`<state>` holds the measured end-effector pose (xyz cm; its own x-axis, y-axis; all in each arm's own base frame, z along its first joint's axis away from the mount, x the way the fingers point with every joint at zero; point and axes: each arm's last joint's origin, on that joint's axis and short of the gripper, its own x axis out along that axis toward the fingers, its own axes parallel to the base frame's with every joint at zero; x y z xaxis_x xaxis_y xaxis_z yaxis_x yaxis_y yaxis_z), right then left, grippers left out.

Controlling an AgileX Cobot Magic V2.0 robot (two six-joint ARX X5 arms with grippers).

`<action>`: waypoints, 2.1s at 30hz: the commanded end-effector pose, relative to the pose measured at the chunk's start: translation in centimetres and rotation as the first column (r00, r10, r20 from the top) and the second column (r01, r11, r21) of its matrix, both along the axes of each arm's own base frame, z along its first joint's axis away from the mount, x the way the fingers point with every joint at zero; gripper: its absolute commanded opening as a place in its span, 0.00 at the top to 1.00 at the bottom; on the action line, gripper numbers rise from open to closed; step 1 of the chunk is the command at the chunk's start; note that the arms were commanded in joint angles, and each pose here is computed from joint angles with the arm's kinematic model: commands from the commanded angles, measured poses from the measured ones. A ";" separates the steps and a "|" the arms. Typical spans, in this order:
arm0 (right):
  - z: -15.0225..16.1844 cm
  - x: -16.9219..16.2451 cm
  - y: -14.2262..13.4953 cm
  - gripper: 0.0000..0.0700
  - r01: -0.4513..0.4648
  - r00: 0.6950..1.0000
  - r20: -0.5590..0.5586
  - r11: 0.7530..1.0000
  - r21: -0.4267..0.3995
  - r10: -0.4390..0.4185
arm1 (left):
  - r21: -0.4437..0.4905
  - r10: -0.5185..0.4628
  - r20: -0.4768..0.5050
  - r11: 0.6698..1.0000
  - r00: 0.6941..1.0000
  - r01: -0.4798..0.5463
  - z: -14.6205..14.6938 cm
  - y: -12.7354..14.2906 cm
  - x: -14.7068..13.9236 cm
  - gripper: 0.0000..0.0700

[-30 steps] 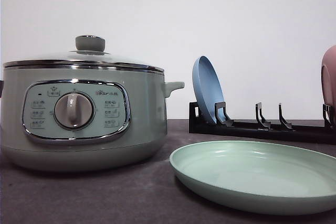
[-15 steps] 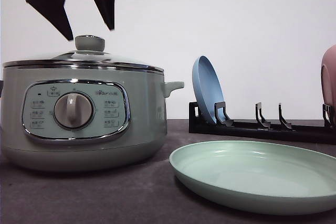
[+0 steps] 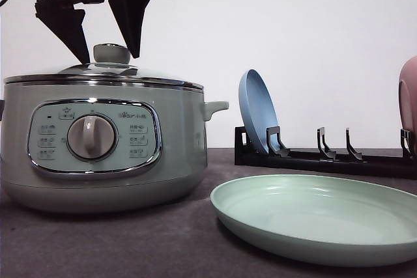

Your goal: Transfer potato from steamer to green plate

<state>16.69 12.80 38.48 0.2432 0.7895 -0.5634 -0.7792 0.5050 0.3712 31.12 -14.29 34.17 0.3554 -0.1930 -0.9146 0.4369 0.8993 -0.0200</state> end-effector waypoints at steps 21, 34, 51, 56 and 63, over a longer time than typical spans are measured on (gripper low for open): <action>0.2 0.2 0.3 0.43 -0.010 1.000 0.017 1.000 -0.003 0.010 | 0.005 -0.015 0.008 1.000 1.000 0.015 -0.2 -0.6 0.7 0.48; 0.2 0.2 0.3 0.43 -0.011 1.000 0.019 1.000 -0.004 0.011 | 0.015 -0.005 -0.025 1.000 1.000 0.006 0.1 -0.3 0.1 0.96; 0.2 0.2 0.3 0.43 0.011 1.000 -0.011 1.000 0.006 -0.011 | -0.060 0.053 0.150 0.997 0.987 -0.044 5.5 2.5 -1.7 1.00; 0.3 0.3 0.3 0.43 0.026 0.999 -0.021 1.000 0.008 -0.026 | -0.097 0.104 0.232 0.992 0.967 -0.083 8.1 4.7 -3.7 1.00; 0.3 0.4 0.4 0.43 0.045 0.998 -0.033 0.999 0.025 -0.044 | -0.079 0.214 0.303 0.977 0.929 -0.200 10.4 8.3 -6.3 1.00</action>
